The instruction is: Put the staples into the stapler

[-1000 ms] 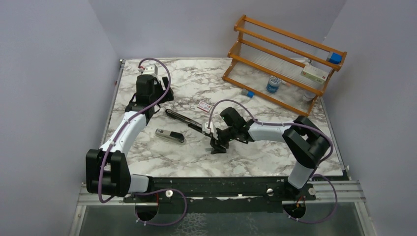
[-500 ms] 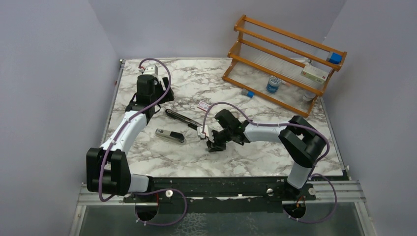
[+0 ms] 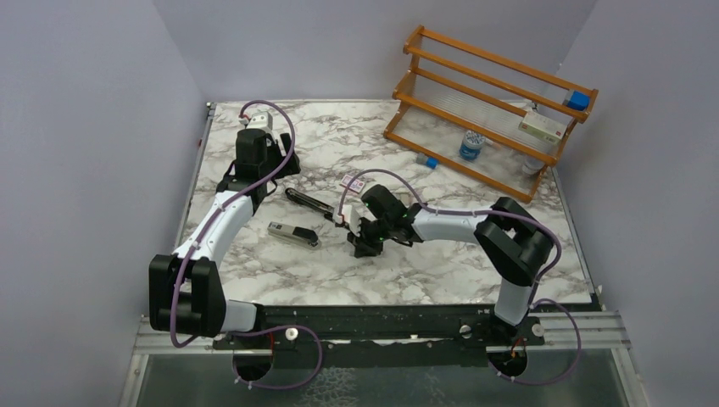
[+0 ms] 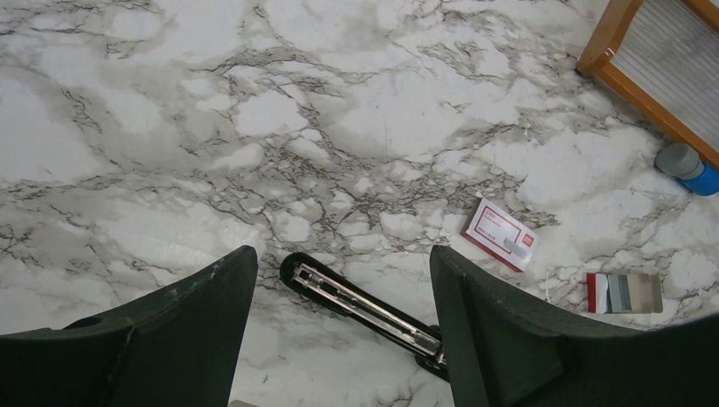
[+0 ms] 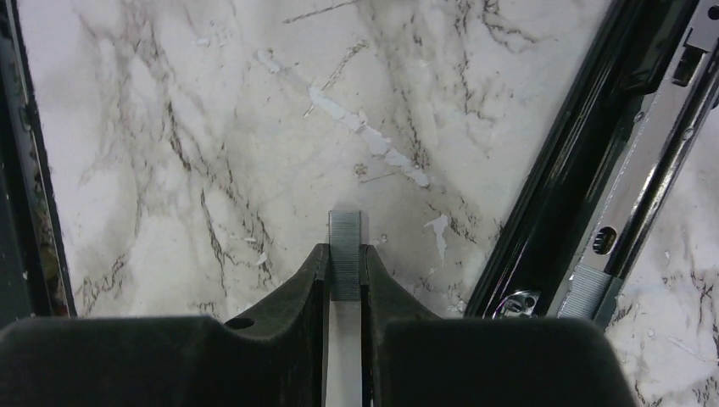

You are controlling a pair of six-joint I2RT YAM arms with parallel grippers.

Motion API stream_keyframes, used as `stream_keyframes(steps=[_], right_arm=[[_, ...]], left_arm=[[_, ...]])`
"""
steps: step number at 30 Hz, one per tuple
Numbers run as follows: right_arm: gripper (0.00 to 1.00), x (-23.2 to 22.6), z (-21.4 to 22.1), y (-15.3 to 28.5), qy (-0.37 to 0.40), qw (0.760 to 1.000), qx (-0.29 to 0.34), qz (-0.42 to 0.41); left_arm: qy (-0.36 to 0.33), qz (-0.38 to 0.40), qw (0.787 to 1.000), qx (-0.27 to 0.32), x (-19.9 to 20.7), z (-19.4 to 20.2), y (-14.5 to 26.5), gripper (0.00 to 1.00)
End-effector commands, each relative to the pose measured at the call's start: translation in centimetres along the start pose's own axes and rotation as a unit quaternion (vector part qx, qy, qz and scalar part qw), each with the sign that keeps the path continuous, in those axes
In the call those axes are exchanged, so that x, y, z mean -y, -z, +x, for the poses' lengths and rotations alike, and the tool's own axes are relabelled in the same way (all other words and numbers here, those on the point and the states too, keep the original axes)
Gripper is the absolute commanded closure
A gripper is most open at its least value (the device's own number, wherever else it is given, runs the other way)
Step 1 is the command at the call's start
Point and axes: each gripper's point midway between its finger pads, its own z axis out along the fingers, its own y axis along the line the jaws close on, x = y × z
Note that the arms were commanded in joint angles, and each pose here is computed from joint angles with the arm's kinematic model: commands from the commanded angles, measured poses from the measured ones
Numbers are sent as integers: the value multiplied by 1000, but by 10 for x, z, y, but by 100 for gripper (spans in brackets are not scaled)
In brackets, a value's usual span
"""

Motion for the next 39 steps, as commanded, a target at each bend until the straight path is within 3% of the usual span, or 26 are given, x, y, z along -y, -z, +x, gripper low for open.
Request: stream_keyframes(steps=[1,16,25,39], right_arm=[[86,14,-8,-9,-98,993,-13,68],[78,42,-23,-35,-152,969,6,197],[58,14,4,-39,-67,988,-29,133],[61,9,23,-28,-28,989,-44,135]], left_arm=[[4,7,1000,7,2,-8,-1,22],[21,-1,1000,-10,-6,1,-7,22],[21,19,1000,-14,-2,2,-7,22],[23,33,999,-20,1,5,-9,22]])
